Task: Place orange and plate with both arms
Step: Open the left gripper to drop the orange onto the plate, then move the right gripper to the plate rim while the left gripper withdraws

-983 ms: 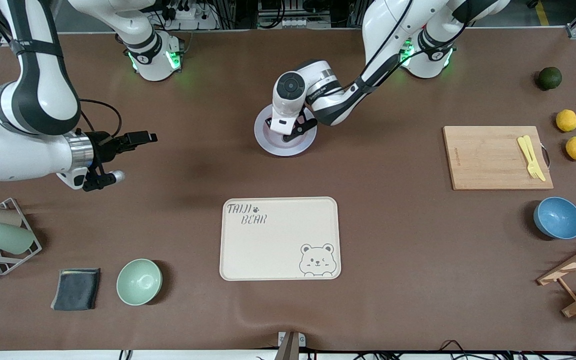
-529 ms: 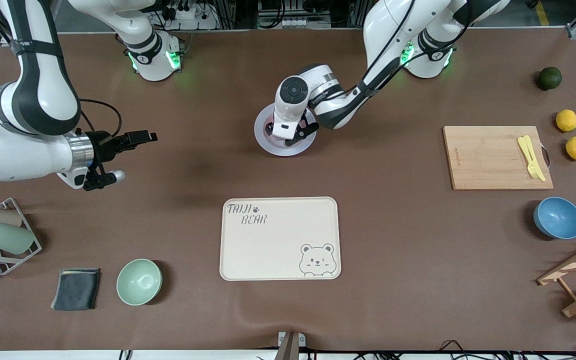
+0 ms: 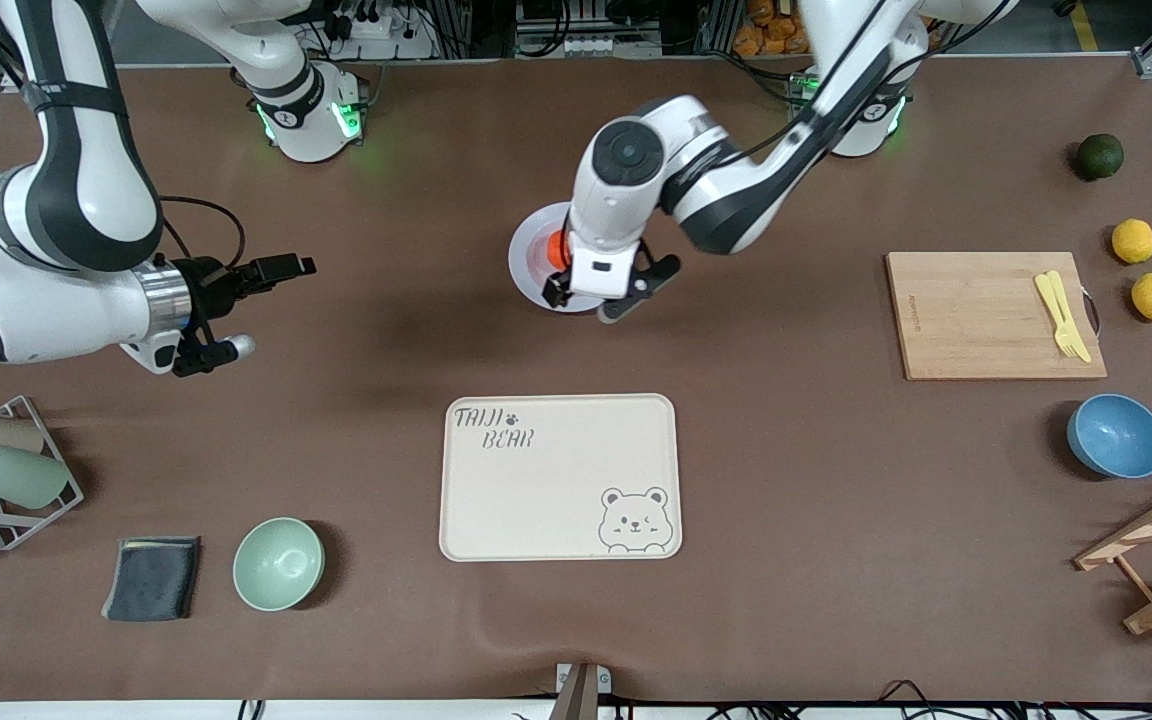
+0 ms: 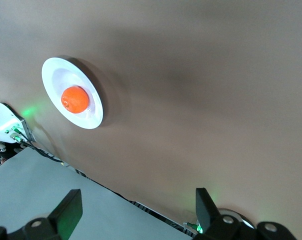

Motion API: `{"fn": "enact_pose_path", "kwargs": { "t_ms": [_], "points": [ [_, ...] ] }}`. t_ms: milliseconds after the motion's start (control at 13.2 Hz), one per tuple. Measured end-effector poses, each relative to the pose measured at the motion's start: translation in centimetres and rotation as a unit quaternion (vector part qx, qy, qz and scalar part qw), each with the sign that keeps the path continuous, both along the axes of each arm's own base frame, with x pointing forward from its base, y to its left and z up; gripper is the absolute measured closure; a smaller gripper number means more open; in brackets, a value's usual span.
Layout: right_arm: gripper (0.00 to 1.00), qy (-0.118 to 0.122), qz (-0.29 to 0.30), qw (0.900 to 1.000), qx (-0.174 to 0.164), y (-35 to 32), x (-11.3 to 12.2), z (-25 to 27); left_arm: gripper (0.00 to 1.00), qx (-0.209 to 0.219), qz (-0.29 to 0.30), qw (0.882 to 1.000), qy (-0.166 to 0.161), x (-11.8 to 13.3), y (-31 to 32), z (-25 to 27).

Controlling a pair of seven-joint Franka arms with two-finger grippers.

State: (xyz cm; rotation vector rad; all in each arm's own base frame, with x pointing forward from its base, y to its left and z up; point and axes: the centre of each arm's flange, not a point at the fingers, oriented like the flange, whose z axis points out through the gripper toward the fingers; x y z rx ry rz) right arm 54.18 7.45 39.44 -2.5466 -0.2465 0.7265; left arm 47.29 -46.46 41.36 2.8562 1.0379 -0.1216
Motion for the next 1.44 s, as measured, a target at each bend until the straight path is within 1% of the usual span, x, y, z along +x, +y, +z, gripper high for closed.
{"fn": "enact_pose_path", "kwargs": {
  "t_ms": [151,302,454,605,680,756,832,983,1134,1285,1436],
  "points": [
    [0.00,0.006,0.011,1.000,0.001,1.0,-0.4,-0.2,0.00,-0.001,0.000,0.999,-0.040,3.9,5.5,5.8],
    [0.00,0.018,0.019,1.000,0.001,1.9,-1.1,-1.3,0.00,0.003,-0.005,0.997,-0.073,8.2,12.9,9.0],
    [0.00,0.023,0.023,0.999,0.000,2.8,-1.7,-2.4,0.00,0.018,-0.013,0.997,-0.074,11.5,20.0,10.7],
    [0.00,0.026,0.015,0.999,0.012,4.2,-2.5,-4.1,0.00,0.027,-0.014,0.997,-0.069,13.4,25.3,13.1],
    [0.00,0.031,0.012,0.999,0.018,5.0,-3.1,-5.1,0.00,0.030,-0.026,0.997,-0.070,14.0,27.4,14.3],
    [0.00,0.036,0.014,0.999,0.021,6.0,-3.8,-6.0,0.00,0.033,-0.052,0.995,-0.076,14.5,29.9,15.3],
    [0.00,0.039,0.015,0.999,0.022,6.9,-4.5,-6.9,0.00,0.038,-0.087,0.992,-0.085,15.0,32.9,16.2],
    [0.00,0.048,-0.003,0.998,0.037,8.7,-6.1,-9.1,0.00,0.044,-0.149,0.983,-0.095,15.8,39.4,17.1],
    [0.00,0.050,-0.018,0.997,0.049,10.8,-7.7,-11.0,0.00,0.045,-0.181,0.978,-0.090,15.9,44.2,17.1],
    [0.00,0.044,-0.023,0.997,0.051,12.9,-9.1,-12.2,0.00,0.050,-0.191,0.977,-0.076,15.0,45.2,17.9],
    [0.00,0.038,-0.037,0.997,0.055,14.9,-10.6,-13.5,0.00,0.061,-0.197,0.976,-0.066,13.2,44.0,20.1]
  ]
}}
